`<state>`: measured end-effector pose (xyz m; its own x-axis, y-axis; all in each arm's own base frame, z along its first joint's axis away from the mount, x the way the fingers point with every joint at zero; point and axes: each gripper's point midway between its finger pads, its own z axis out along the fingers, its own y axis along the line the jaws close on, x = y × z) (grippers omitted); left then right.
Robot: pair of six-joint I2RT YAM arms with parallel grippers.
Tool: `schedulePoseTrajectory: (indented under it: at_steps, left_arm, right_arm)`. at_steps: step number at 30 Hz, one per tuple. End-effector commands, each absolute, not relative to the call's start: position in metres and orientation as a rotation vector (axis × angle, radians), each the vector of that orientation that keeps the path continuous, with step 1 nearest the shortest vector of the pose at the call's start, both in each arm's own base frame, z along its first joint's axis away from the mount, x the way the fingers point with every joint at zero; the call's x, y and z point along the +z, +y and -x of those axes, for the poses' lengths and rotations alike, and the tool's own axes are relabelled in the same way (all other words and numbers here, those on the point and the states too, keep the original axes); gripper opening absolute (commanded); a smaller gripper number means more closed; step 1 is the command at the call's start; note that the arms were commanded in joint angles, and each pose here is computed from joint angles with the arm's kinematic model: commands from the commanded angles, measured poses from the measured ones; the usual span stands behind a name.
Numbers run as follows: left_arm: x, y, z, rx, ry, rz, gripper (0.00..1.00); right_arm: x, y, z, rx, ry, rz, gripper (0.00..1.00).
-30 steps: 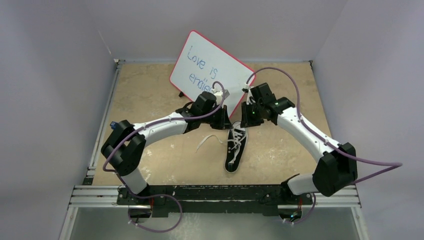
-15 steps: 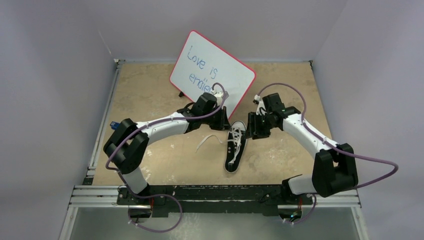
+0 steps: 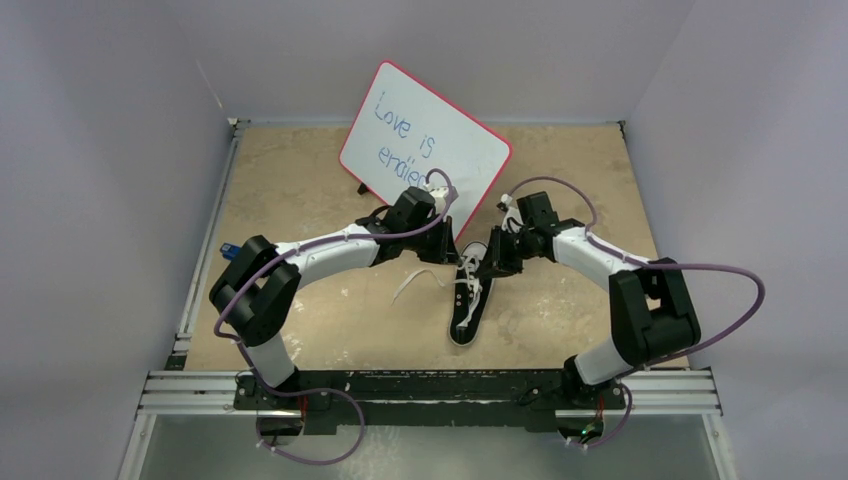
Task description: Tie the shoes
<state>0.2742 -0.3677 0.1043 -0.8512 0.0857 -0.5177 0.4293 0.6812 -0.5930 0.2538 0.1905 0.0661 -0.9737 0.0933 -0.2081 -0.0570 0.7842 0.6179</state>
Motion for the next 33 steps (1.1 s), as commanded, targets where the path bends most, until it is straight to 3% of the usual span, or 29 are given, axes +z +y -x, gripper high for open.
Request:
schedulePoseTrajectory:
  at_steps: [1,7,11,12,14,19,22,25,29,33]
  left_arm:
    - [0.123,-0.369,-0.288,-0.979,2.376,-0.447,0.00]
    - [0.109,-0.344,-0.298,-0.749,2.427,-0.468,0.03]
    - [0.115,-0.333,-0.294,-0.677,2.410,-0.512,0.37]
    - [0.123,-0.336,-0.292,-0.673,2.375,-0.532,0.51]
    - [0.138,-0.344,-0.282,-0.671,2.292,-0.591,0.58]
    - [0.164,-0.368,-0.259,-0.750,2.062,-0.670,0.56]
    - [0.180,-0.383,-0.255,-0.846,1.952,-0.715,0.45]
    - [0.179,-0.399,-0.251,-0.909,1.941,-0.775,0.40]
    - [0.170,-0.414,-0.248,-0.962,2.015,-0.780,0.42]
    - [0.173,-0.423,-0.237,-1.041,1.922,-0.794,0.45]
  right_arm:
    - [0.077,0.191,-0.257,0.967,2.757,-0.055,0.01]
    - [0.109,0.172,-0.263,0.799,2.733,-0.016,0.00]
    - [0.122,0.153,-0.266,0.634,2.754,0.051,0.00]
    - [0.126,0.153,-0.268,0.631,2.741,0.062,0.00]
    - [0.133,0.158,-0.270,0.674,2.713,0.101,0.00]
    - [0.133,0.167,-0.270,0.751,2.726,0.129,0.00]
    - [0.135,0.167,-0.271,0.772,2.720,0.122,0.00]
    - [0.134,0.166,-0.270,0.777,2.720,0.122,0.00]
    - [0.132,0.170,-0.271,0.819,2.724,0.105,0.00]
    - [0.134,0.171,-0.279,0.818,2.721,0.083,0.00]
